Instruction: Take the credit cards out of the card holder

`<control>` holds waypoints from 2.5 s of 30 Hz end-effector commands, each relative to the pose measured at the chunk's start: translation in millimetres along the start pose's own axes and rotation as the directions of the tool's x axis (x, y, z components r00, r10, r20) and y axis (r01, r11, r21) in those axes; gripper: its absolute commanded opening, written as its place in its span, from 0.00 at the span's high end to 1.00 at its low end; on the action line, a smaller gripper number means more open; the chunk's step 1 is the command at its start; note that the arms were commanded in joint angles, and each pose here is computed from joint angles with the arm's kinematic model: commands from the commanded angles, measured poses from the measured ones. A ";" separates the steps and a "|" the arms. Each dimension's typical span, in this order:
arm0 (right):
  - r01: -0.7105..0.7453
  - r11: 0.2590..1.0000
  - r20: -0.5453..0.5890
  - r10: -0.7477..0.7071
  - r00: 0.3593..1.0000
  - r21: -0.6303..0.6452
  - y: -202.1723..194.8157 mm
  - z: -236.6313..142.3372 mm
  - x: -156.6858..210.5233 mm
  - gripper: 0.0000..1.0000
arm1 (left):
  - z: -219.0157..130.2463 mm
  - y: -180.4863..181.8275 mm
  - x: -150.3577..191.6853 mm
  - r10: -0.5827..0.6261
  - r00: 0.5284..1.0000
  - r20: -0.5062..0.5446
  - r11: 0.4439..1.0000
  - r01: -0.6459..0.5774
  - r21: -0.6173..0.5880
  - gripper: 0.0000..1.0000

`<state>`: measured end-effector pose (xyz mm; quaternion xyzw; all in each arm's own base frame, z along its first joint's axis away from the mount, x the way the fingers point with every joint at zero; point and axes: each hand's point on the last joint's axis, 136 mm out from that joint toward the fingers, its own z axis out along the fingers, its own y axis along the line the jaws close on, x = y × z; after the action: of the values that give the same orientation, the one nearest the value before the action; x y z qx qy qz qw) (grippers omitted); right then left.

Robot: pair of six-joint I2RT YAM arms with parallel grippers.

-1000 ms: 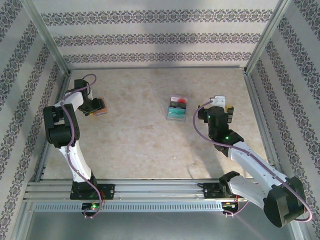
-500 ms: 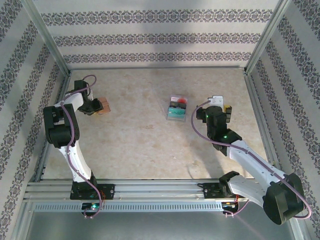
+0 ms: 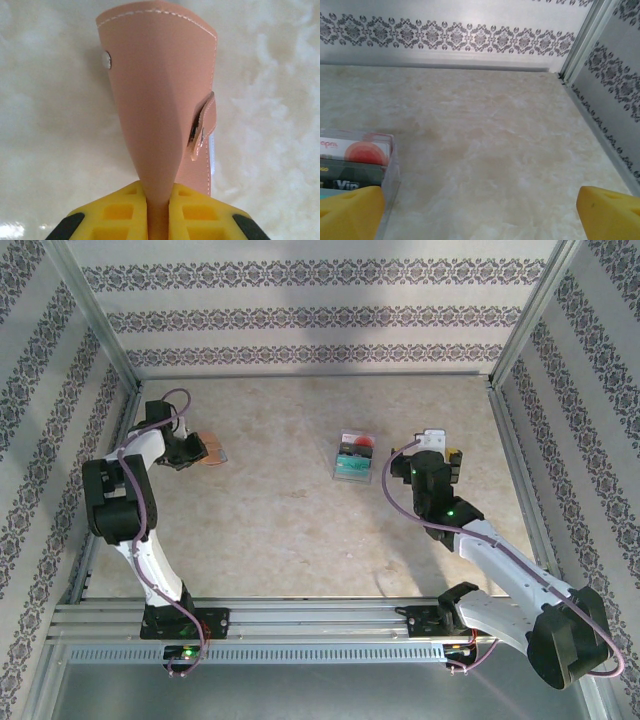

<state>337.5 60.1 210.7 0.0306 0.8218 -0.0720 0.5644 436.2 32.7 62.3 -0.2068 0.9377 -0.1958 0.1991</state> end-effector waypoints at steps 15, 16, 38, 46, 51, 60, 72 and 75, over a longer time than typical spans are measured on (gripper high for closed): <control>-0.483 0.638 -0.413 0.270 0.870 -0.600 160.6 -45.0 -34.3 0.02 | -85.3 -148.2 60.5 0.151 0.984 0.097 0.902 -0.178 0.394 0.87; -0.496 0.611 -0.433 0.262 0.862 -0.617 171.9 -46.9 -34.3 0.02 | -89.2 -155.0 65.4 0.158 0.982 0.099 0.894 -0.185 0.408 0.86; -0.618 0.288 -0.606 0.140 0.783 -0.732 310.2 -36.3 -39.4 0.05 | -133.5 -223.2 154.7 0.214 0.975 0.053 0.776 -0.203 0.597 0.86; -0.625 0.220 -0.612 0.131 0.780 -0.749 321.0 -44.9 -49.2 0.25 | -126.6 -230.2 170.1 0.248 0.968 0.035 0.766 -0.218 0.606 0.82; -0.630 0.213 -0.616 0.135 0.776 -0.747 318.6 -47.4 -46.7 0.50 | -126.4 -232.9 168.5 0.243 0.969 0.048 0.760 -0.221 0.610 0.76; -0.629 0.210 -0.601 0.187 0.777 -0.748 298.7 -46.6 -54.9 0.78 | -138.7 -237.3 165.8 0.251 0.963 0.099 0.738 -0.257 0.624 0.48; -0.585 0.116 -0.533 0.302 0.790 -0.802 234.2 -69.7 -103.1 0.87 | -176.0 -249.4 149.3 0.224 0.920 0.322 0.656 -0.387 0.648 0.01; -0.577 0.093 -0.526 0.315 0.790 -0.812 223.1 -82.4 -112.4 0.87 | -185.2 -262.6 151.5 0.227 0.908 0.353 0.573 -0.418 0.705 0.13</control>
<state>348.7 299.6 292.2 -0.0307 0.7330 0.5848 0.3460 308.0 -192.3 263.3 0.0124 0.8028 -0.4712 0.3652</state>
